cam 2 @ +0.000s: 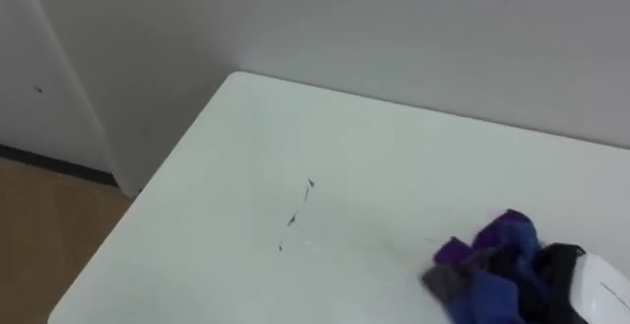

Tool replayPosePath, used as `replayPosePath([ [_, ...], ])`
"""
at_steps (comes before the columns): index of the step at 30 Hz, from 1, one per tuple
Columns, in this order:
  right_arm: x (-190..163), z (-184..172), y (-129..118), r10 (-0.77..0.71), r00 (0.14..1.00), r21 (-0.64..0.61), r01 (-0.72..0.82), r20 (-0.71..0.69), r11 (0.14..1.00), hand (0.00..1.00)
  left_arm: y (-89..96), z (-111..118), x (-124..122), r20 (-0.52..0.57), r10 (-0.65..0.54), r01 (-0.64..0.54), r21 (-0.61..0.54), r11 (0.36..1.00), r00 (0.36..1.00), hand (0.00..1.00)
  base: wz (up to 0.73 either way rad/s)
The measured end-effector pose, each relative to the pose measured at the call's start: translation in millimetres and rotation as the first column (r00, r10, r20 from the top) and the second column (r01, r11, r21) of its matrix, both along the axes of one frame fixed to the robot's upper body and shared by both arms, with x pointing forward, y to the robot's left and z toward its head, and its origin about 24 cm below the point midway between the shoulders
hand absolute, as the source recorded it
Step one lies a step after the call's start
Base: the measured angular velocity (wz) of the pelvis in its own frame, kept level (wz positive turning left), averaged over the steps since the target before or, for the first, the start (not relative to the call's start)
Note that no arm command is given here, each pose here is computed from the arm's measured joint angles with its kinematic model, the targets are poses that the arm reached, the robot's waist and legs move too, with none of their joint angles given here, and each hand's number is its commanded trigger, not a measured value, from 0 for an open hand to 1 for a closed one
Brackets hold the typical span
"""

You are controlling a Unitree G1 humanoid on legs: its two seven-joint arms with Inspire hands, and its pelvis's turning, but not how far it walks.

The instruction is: Wipe table

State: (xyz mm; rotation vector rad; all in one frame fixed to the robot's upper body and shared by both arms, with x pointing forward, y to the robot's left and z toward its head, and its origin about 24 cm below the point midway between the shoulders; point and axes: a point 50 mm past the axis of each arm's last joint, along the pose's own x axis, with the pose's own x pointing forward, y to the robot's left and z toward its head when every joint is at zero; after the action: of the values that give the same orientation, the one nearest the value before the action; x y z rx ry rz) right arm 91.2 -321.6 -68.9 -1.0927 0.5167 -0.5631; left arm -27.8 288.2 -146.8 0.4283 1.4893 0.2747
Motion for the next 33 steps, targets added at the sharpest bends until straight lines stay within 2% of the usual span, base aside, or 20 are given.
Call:
replayPosePath([
  [3, 12.4, -1.8, 4.6, -0.01, 1.0, 0.011, 0.01, -0.006, 1.0, 1.0, -8.1, -3.4, 13.2, 0.023, -0.054, 0.055, -0.022, 0.998, 0.998, 0.0, -0.13],
  [6, 41.9, -4.6, 25.7, -0.011, 1.0, 0.035, 0.011, 0.003, 0.999, 1.0, -18.0, -8.2, 22.6, 0.012, -0.102, 0.102, -0.047, 0.994, 0.995, 0.0, -0.76],
  [9, 92.7, 0.8, 78.1, 0.221, 0.975, 0.043, -0.22, -0.006, 0.974, 1.0, -25.2, -12.6, 38.1, 0.01, -0.144, 0.145, -0.065, 0.987, 0.989, 0.0, -0.97],
  [11, 140.0, 15.9, 138.3, 0.485, 0.875, 0.024, -0.484, 0.005, 0.874, 1.0, -28.2, -13.6, 54.9, 0.04, -0.157, 0.159, -0.069, 0.985, 0.987, 0.0, -0.77],
  [12, 150.9, 22.5, 151.0, 0.539, 0.842, 0.008, -0.539, 0.012, 0.842, 1.0, -28.0, -13.2, 59.5, 0.051, -0.161, 0.164, -0.067, 0.984, 0.986, 0.0, 0.06],
  [13, 165.9, 34.1, 179.6, 0.636, 0.771, -0.013, -0.636, 0.033, 0.772, 1.0, -28.0, -12.3, 70.0, 0.074, -0.176, 0.181, -0.064, 0.981, 0.981, 0.0, 0.83],
  [14, 174.9, 43.8, 196.8, 0.695, 0.717, -0.034, -0.694, 0.047, 0.719, 1.0, -27.8, -10.9, 78.3, 0.106, -0.18, 0.187, -0.063, 0.98, 0.978, 0.0, 1.09],
  [16, 183.1, 51.7, 202.5, 0.723, 0.689, -0.059, -0.721, 0.045, 0.69, 1.0, -29.2, -8.8, 87.0, 0.145, -0.2, 0.21, -0.06, 0.976, 0.969, 0.0, 1.31],
  [19, 186.1, 51.0, 197.3, 0.703, 0.708, -0.036, -0.702, 0.069, 0.711, 1.0, -20.3, -7.9, 66.8, 0.102, -0.162, 0.168, -0.057, 0.984, 0.981, 0.0, 0.83],
  [22, 186.9, 52.9, 176.2, 0.658, 0.739, -0.032, -0.661, 0.146, 0.75, 1.0, -24.8, -7.3, 78.7, 0.133, -0.16, 0.171, -0.077, 0.982, 0.978, 0.0, 0.66],
  [24, 171.3, 36.1, 162.4, 0.618, 0.774, 0.0, -0.624, 0.139, 0.781, 1.0, -20.3, -6.2, 75.8, 0.134, -0.147, 0.157, -0.066, 0.985, 0.98, 0.0, 0.14],
  [26, 129.5, 11.2, 125.0, 0.482, 0.867, 0.06, -0.492, 0.123, 0.869, 1.0, -2.8, -2.7, 55.1, 0.104, -0.059, 0.062, -0.028, 0.998, 0.993, 0.0, -0.11],
  [27, 118.0, 7.2, 111.1, 0.434, 0.894, 0.06, -0.442, 0.113, 0.895, 1.0, -0.3, -2.1, 49.8, 0.097, -0.044, 0.046, -0.021, 0.999, 0.994, 0.0, 0.12],
  [29, 66.4, -2.9, 48.4, 0.207, 0.978, 0.026, -0.208, 0.041, 0.978, 1.0, 5.1, -0.5, 31.3, 0.059, -0.001, 0.001, -0.001, 1.0, 0.998, 0.0, 0.24],
  [32, 23.9, -1.7, -9.0, -0.061, 0.998, -0.004, 0.061, -0.004, 0.998, 1.0, -3.9, -3.5, 11.7, 0.009, 0.017, -0.017, -0.019, 1.0, 1.0, 0.0, -0.13],
  [33, 18.8, -1.2, -13.7, -0.092, 0.996, 0.004, 0.092, -0.003, 0.996, 1.0, -2.9, -3.0, 10.2, -0.001, 0.0, 0.0, -0.014, 1.0, 1.0, 0.0, 0.22],
])
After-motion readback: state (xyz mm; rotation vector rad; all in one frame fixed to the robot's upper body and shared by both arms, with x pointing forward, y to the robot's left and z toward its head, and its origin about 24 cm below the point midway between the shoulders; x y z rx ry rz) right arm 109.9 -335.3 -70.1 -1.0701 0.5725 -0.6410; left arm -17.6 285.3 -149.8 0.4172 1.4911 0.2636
